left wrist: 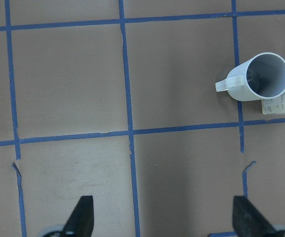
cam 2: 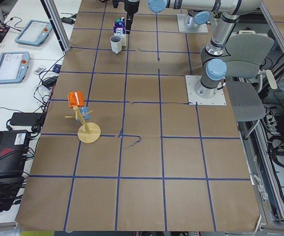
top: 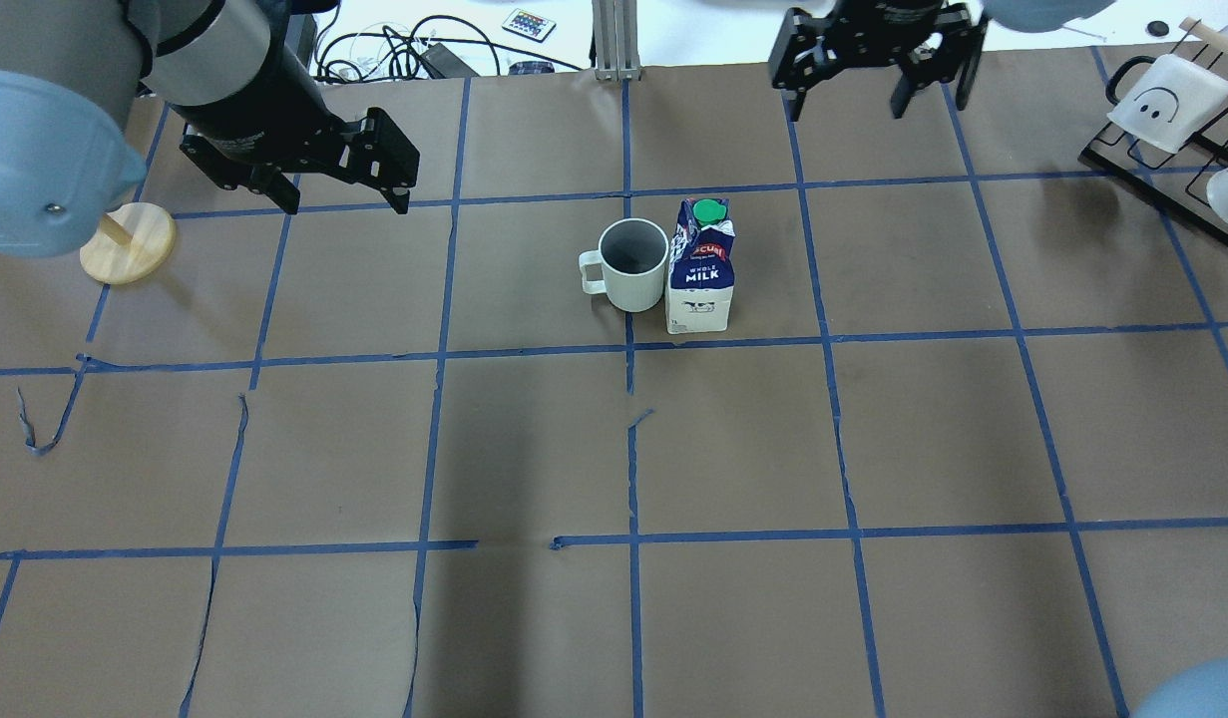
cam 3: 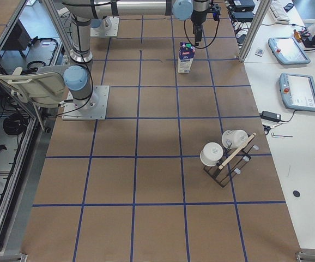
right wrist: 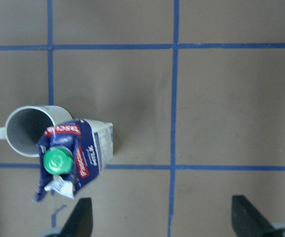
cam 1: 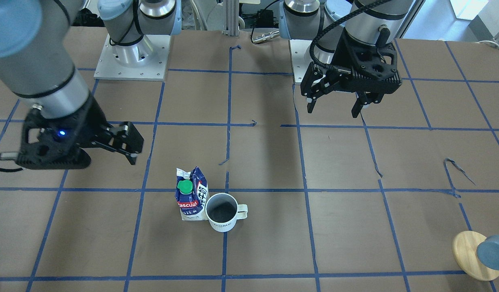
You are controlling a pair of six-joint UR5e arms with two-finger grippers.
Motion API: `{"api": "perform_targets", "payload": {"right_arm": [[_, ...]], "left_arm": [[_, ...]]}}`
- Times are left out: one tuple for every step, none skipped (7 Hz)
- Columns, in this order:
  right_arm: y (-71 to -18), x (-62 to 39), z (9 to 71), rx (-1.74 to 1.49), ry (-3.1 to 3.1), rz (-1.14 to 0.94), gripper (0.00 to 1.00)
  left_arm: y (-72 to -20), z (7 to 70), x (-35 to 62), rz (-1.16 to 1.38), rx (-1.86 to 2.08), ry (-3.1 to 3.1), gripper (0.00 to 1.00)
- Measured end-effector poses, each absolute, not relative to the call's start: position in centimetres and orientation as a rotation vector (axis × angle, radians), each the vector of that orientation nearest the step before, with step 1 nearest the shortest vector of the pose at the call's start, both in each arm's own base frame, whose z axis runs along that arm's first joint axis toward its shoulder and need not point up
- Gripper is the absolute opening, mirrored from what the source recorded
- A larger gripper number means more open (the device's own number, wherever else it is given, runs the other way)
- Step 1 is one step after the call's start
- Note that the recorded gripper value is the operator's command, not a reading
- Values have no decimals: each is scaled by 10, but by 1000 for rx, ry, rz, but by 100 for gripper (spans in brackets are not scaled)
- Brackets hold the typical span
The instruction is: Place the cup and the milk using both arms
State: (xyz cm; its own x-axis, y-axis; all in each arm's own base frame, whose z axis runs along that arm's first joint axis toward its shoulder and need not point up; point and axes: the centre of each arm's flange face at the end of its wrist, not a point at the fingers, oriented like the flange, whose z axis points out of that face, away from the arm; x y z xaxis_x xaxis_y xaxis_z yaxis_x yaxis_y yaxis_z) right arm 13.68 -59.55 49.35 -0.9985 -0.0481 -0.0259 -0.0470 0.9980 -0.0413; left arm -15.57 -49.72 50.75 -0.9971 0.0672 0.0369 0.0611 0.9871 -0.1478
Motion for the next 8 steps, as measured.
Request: {"api": "perform_targets", "payload": {"right_arm": [[-559,119,509,-144,3111,-10,100],[-524,117,516,-163,3106,-8,100],[-503,118,519,-164,3107,-63,100],[-497,119,524,-168,3111,-124,100],[-493,125,529,-185,3120,-161,100],[-491,133,531,-213,3133,-176,100],[-490,138,531,-229,3139,-179,100],[-488,143,532,-228,3140,-185,100]], "left_arm": [[-497,508,-156,229,-100,-3090,100],[-497,508,-156,230,-100,-3090,100],[-497,508,-155,231,-99,-3090,100],[-497,508,-155,231,-99,-3090,100],[-497,508,-155,231,-99,-3090,100],[-497,508,-155,230,-99,-3090,100],[-497,509,-155,231,-98,-3091,100],[-496,509,-155,233,-98,-3091,100]]}}
